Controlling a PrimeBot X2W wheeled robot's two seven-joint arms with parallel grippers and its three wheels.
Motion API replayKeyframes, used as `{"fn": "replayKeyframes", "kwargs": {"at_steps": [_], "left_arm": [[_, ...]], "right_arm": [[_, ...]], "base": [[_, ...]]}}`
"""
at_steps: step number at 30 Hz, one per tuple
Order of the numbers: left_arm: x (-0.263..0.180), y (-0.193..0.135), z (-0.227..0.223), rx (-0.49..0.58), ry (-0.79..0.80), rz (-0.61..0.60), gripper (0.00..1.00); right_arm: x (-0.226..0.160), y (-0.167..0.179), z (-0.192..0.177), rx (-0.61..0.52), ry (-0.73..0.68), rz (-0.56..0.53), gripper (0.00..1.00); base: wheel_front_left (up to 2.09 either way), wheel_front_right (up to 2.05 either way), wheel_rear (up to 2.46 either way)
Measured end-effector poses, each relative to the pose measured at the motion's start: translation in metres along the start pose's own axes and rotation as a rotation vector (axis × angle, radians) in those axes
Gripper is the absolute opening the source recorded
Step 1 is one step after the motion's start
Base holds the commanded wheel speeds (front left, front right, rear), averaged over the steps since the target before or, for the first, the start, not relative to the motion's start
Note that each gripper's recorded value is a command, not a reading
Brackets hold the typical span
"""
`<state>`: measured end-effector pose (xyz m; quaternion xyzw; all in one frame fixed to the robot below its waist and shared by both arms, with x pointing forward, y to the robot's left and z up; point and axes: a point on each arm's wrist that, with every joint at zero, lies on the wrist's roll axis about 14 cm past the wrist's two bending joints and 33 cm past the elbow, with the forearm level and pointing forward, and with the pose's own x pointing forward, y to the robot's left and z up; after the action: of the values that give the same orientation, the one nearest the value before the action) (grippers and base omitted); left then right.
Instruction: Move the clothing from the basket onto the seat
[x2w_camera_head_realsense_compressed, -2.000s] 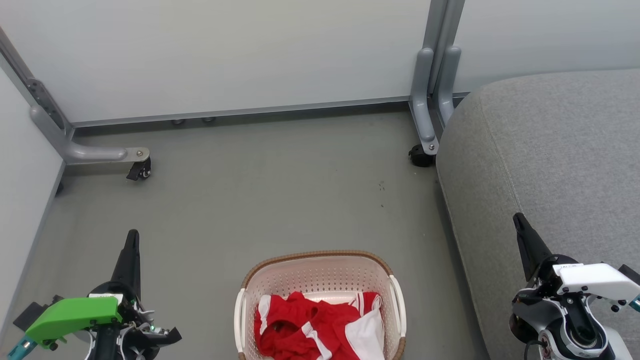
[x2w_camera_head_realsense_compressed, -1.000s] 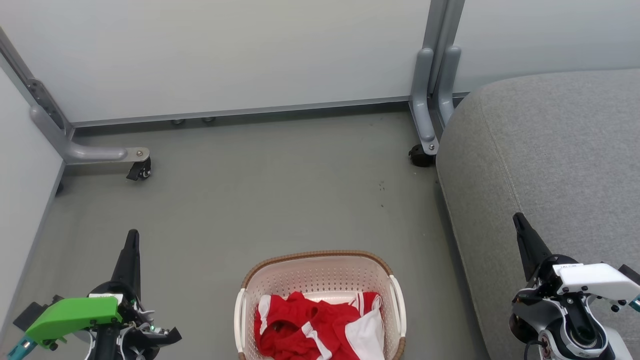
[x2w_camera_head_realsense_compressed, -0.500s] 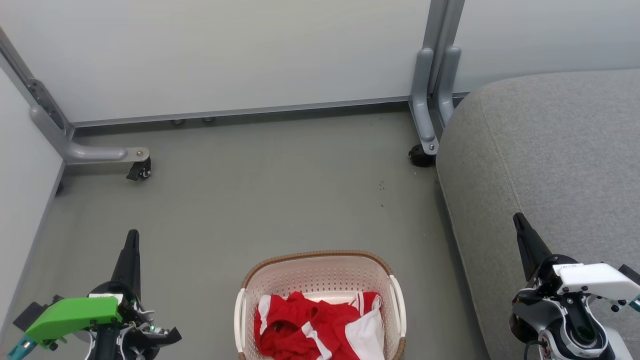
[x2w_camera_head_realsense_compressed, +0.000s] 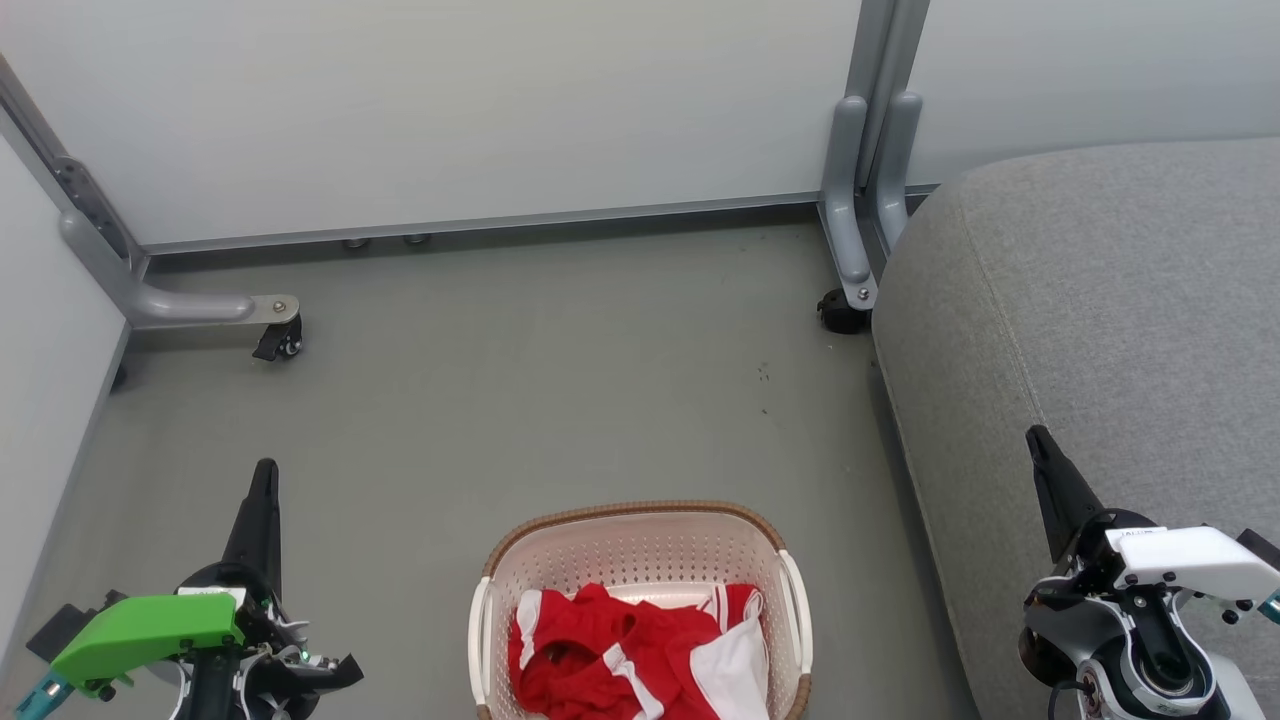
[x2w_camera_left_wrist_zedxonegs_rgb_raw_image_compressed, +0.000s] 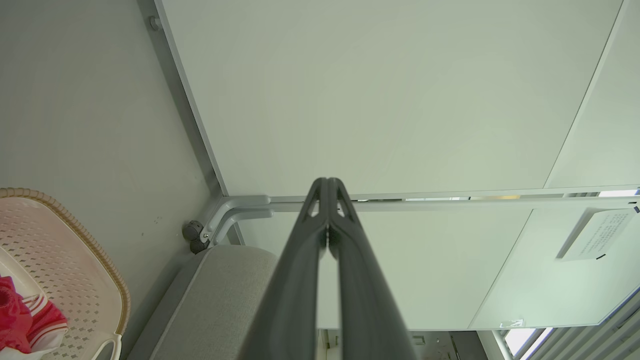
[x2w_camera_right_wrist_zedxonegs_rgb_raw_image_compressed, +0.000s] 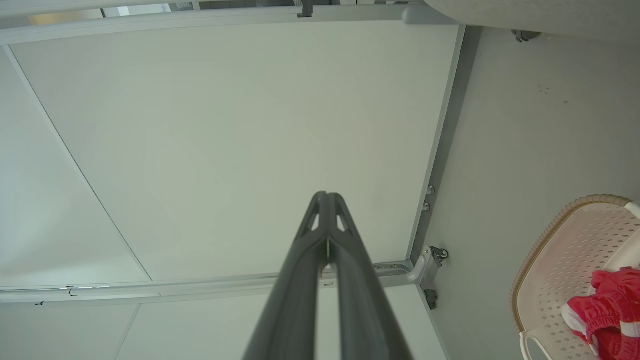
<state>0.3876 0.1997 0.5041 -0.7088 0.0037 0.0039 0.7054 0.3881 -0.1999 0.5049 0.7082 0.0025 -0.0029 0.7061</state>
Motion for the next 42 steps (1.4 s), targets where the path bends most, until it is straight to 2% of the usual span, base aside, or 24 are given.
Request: {"fn": "replayKeyframes", "kwargs": {"at_steps": [5,6,11,16,20,36,42], "left_arm": [[0.000,0.000,0.000,0.000,0.000,0.000,0.00],[0.000,0.000,0.000,0.000,0.000,0.000,1.00],[-0.010,0.024,-0.003,-0.009,0.002,0.071,1.00],[-0.010,0.025,-0.009,0.009,0.006,0.077,1.00],[-0.009,0.026,-0.012,0.065,0.011,0.079,1.00],[-0.009,0.011,-0.016,0.426,0.013,0.042,1.00],[-0.009,0.007,-0.019,0.535,0.009,0.033,1.00]], "right_arm": [[0.000,0.000,0.000,0.000,0.000,0.000,0.00],[0.000,0.000,0.000,0.000,0.000,0.000,1.00],[-0.010,-0.023,-0.002,0.010,-0.004,-0.069,1.00],[-0.011,-0.025,-0.003,-0.025,-0.012,-0.077,1.00],[-0.011,-0.025,-0.004,-0.082,-0.013,-0.077,1.00],[-0.012,-0.014,-0.010,-0.502,0.006,-0.047,1.00],[-0.013,-0.007,-0.012,-0.616,0.002,-0.021,1.00]], "base": [[0.00,0.00,0.00],[0.00,0.00,0.00],[0.00,0.00,0.00],[0.00,0.00,0.00],[0.00,0.00,0.00],[0.00,0.00,0.00],[0.00,0.00,0.00]]}}
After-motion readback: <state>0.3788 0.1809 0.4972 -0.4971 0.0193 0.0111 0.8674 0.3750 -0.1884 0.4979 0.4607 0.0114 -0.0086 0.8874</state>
